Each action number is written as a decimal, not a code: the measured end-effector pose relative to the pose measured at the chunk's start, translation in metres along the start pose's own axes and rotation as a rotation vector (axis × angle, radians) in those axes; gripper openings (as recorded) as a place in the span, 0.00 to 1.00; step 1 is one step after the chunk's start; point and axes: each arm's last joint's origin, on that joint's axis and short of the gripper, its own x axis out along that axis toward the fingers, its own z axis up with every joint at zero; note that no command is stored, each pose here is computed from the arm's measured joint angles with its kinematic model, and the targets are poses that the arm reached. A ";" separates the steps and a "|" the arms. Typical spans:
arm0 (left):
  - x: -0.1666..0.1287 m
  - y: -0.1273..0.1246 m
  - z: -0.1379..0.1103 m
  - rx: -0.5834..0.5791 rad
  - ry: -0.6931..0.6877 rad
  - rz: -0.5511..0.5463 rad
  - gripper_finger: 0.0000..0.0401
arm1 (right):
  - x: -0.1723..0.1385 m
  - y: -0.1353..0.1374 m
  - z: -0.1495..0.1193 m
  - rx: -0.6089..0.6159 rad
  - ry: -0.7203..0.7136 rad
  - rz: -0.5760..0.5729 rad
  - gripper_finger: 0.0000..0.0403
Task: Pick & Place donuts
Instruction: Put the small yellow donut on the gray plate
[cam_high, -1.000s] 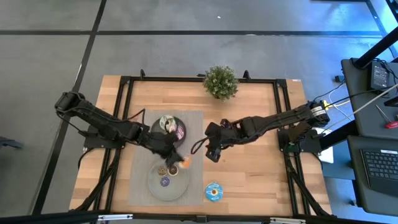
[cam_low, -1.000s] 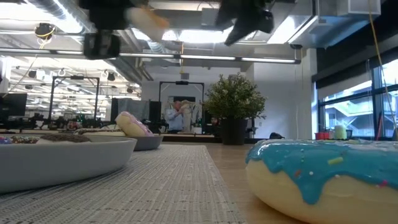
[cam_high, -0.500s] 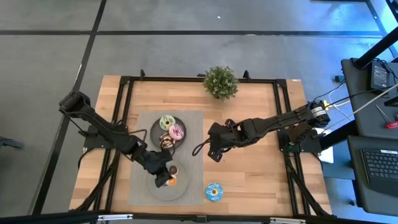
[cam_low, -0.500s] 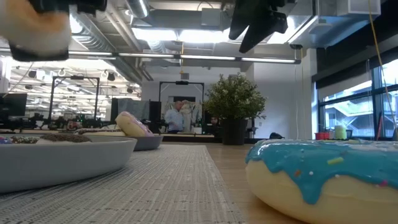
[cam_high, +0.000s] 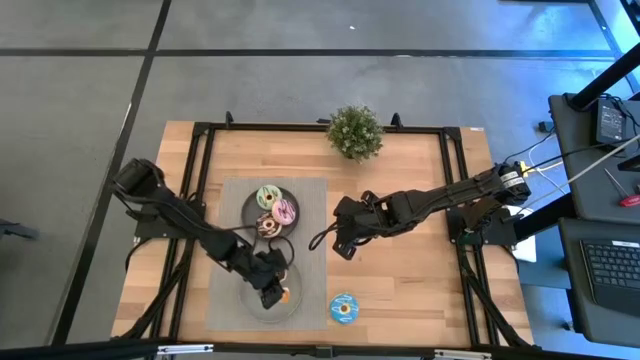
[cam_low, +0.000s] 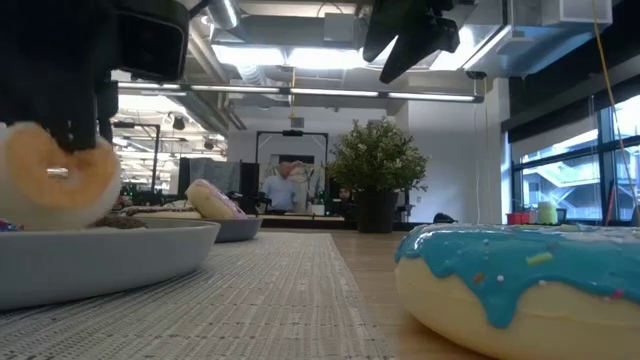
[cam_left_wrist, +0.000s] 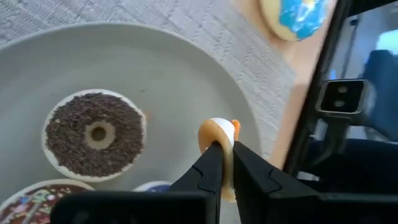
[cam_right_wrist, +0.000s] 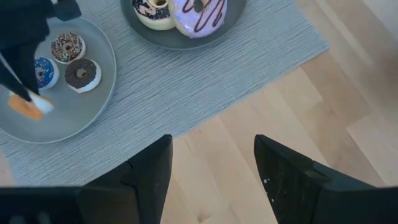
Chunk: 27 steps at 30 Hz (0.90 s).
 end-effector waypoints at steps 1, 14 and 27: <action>0.002 0.001 0.000 0.007 0.002 0.008 0.06 | 0.000 0.000 0.000 0.000 0.000 0.000 0.56; 0.008 0.005 0.000 0.046 -0.035 0.051 0.09 | 0.000 0.000 0.000 -0.002 0.001 0.000 0.56; 0.008 0.005 0.000 0.018 -0.041 0.054 0.21 | 0.000 0.000 0.000 -0.009 0.003 -0.002 0.56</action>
